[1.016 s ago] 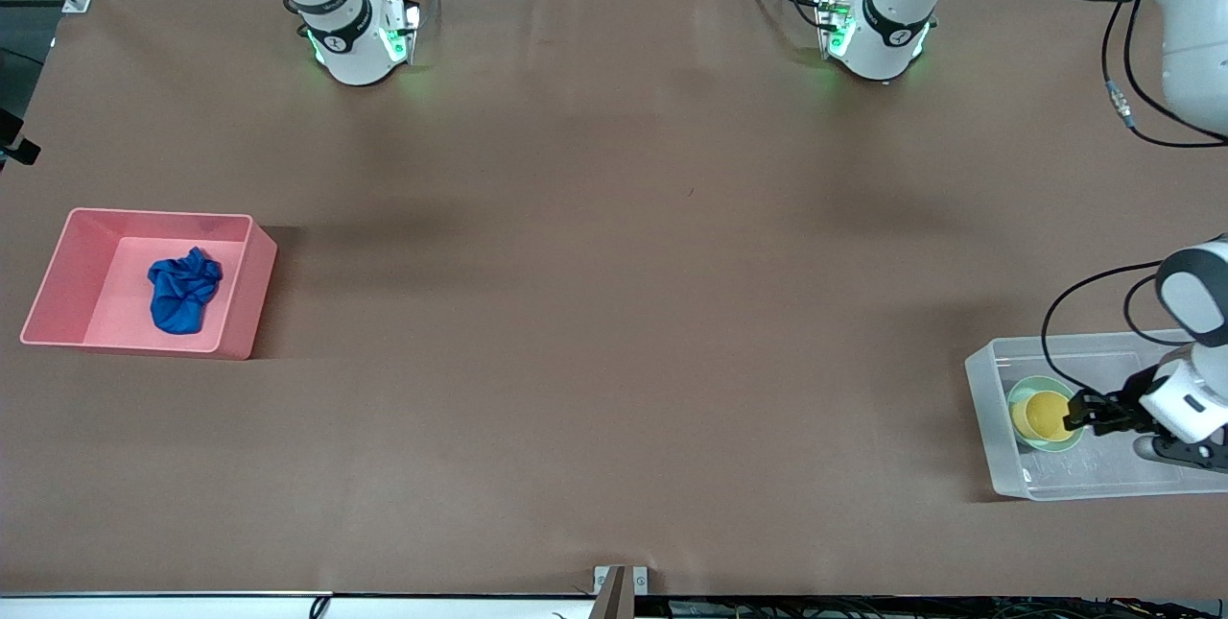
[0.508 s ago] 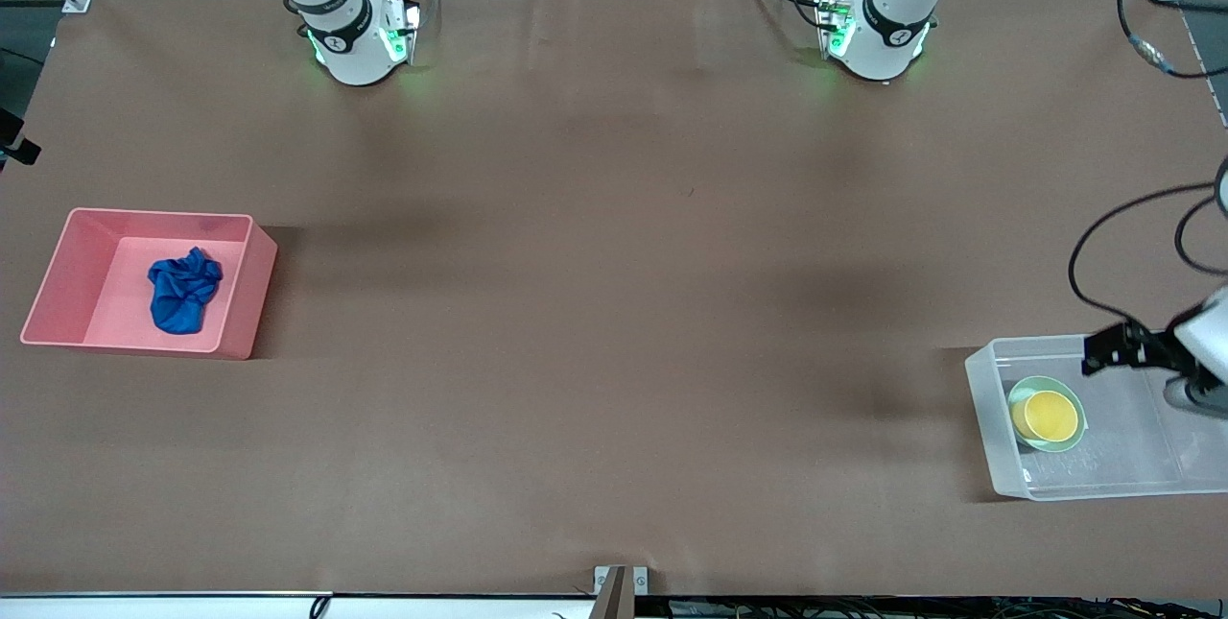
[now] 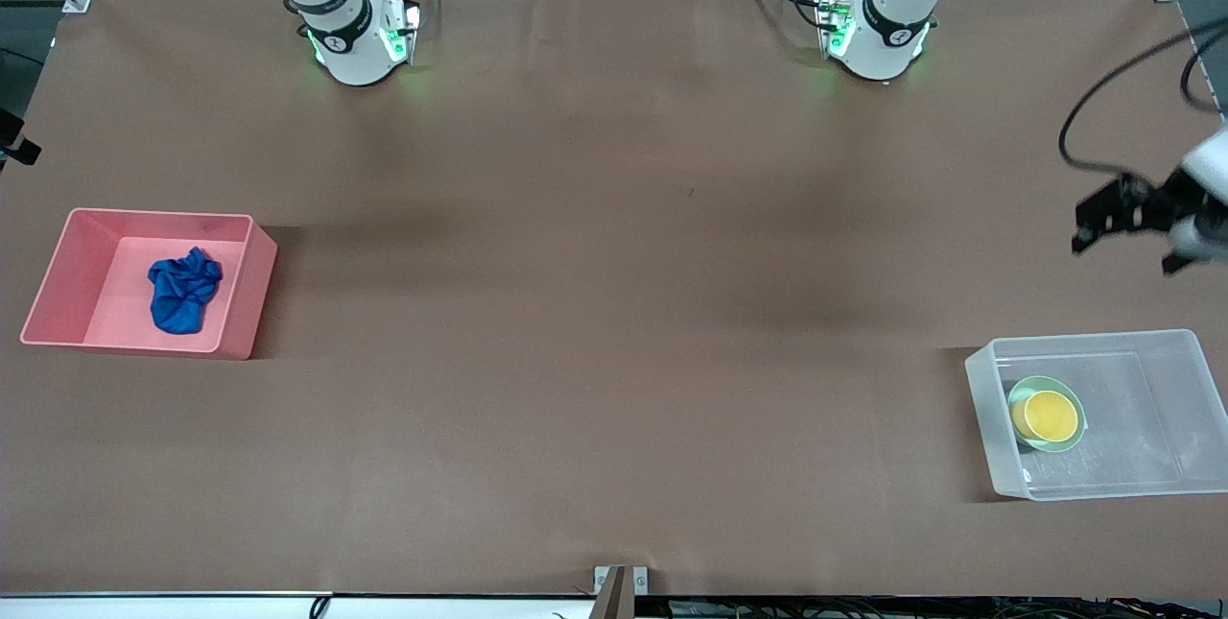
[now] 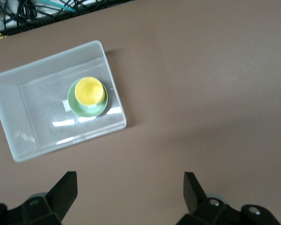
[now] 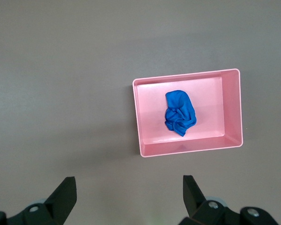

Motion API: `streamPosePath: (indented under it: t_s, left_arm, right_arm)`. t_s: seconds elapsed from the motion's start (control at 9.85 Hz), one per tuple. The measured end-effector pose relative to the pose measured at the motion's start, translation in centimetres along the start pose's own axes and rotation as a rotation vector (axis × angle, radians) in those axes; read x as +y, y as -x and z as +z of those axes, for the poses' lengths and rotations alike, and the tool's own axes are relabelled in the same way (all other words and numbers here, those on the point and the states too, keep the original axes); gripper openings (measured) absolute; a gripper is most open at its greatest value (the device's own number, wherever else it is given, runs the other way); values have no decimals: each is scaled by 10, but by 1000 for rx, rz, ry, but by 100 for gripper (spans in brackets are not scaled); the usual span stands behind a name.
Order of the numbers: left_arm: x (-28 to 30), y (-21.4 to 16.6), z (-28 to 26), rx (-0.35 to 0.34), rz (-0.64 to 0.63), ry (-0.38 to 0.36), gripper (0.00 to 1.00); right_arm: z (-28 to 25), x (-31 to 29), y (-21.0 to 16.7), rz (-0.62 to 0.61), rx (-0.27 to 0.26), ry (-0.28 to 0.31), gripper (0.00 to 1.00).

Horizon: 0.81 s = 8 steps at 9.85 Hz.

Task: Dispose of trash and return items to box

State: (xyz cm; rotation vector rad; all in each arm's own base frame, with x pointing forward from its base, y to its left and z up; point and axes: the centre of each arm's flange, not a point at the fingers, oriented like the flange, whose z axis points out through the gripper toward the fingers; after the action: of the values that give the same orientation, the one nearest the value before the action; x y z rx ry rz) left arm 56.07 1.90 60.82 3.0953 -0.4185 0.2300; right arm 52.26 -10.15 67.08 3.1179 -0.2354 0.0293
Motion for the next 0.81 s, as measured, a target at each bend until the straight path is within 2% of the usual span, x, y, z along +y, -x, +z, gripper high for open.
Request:
streamPosePath:
  t_s: [0.2,0.41,0.81]
  left_arm:
    - [22,12,-39,-29,-35,15,100]
    - [39,8,-59,-53,-74,22,100]
    - [34,-1,-37,-102,-139,26,100]
  right_arm:
    - [0,0,0,0,0,0,100]
    - [0,0,0,0,0,0,100]
    - [0,0,0,0,0,0,100]
